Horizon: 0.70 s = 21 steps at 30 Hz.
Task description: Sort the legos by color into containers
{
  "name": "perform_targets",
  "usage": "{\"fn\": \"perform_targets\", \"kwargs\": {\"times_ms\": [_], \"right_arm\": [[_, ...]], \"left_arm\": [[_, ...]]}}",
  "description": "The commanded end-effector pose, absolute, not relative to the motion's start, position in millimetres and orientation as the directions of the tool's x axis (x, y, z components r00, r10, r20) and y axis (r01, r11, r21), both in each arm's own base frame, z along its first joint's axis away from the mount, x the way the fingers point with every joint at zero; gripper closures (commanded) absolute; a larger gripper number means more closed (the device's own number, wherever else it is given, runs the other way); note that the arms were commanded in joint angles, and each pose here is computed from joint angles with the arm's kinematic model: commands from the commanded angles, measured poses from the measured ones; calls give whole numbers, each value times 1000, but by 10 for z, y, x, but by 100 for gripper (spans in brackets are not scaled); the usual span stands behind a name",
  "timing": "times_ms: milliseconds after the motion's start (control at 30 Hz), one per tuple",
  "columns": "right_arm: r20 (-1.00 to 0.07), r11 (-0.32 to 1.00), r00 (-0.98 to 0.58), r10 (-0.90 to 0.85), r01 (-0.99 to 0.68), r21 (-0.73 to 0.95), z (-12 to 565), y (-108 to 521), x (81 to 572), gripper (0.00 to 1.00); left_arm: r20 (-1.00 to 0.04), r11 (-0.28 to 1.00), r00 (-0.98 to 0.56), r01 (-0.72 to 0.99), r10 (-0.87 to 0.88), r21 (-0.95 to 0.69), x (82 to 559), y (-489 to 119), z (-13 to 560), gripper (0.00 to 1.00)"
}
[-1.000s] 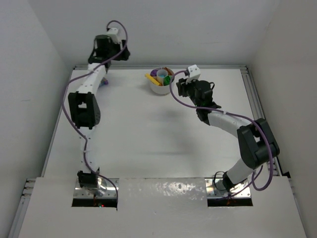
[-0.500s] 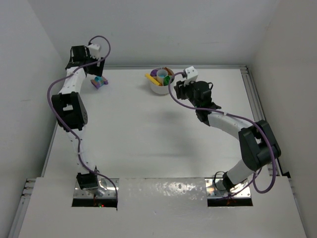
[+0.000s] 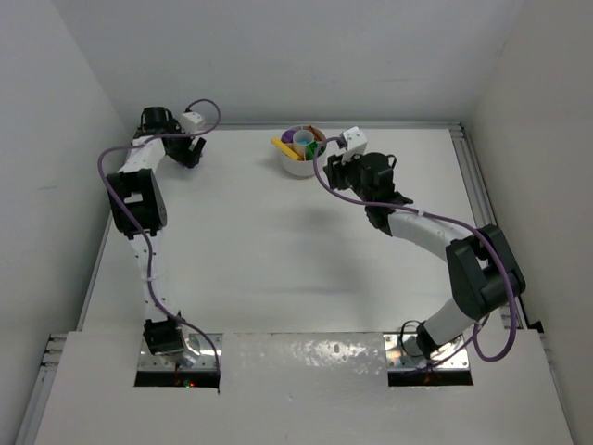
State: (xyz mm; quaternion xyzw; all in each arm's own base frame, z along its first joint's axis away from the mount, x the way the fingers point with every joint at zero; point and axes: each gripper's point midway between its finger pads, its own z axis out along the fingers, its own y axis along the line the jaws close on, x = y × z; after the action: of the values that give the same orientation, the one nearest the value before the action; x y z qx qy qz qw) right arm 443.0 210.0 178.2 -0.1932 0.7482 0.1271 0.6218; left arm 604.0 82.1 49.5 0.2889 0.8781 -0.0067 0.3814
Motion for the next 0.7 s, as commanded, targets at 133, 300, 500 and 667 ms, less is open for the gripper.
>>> {"fn": "perform_targets", "kwargs": {"times_ms": [133, 300, 500, 667], "right_arm": [[-989, 884, -104, -102, -465, -43, 2045, 2186, 4418, 52], [-988, 886, -106, -109, -461, -48, 2045, 2176, 4420, 52], [-988, 884, -105, -112, -464, -51, 2045, 2182, 4412, 52], [-988, 880, -106, -110, -473, -47, 2102, 2219, 4410, 52]], "left_arm": [[-701, 828, -495, 502, 513, 251, 6201, 899, 576, 47], [-736, 835, -479, 508, 478, 212, 6196, 801, 658, 80], [-756, 827, -464, 533, 462, 179, 6089, 699, 812, 100], [-793, 754, -374, 637, 481, 157, 5911, 443, 1220, 100]]}}
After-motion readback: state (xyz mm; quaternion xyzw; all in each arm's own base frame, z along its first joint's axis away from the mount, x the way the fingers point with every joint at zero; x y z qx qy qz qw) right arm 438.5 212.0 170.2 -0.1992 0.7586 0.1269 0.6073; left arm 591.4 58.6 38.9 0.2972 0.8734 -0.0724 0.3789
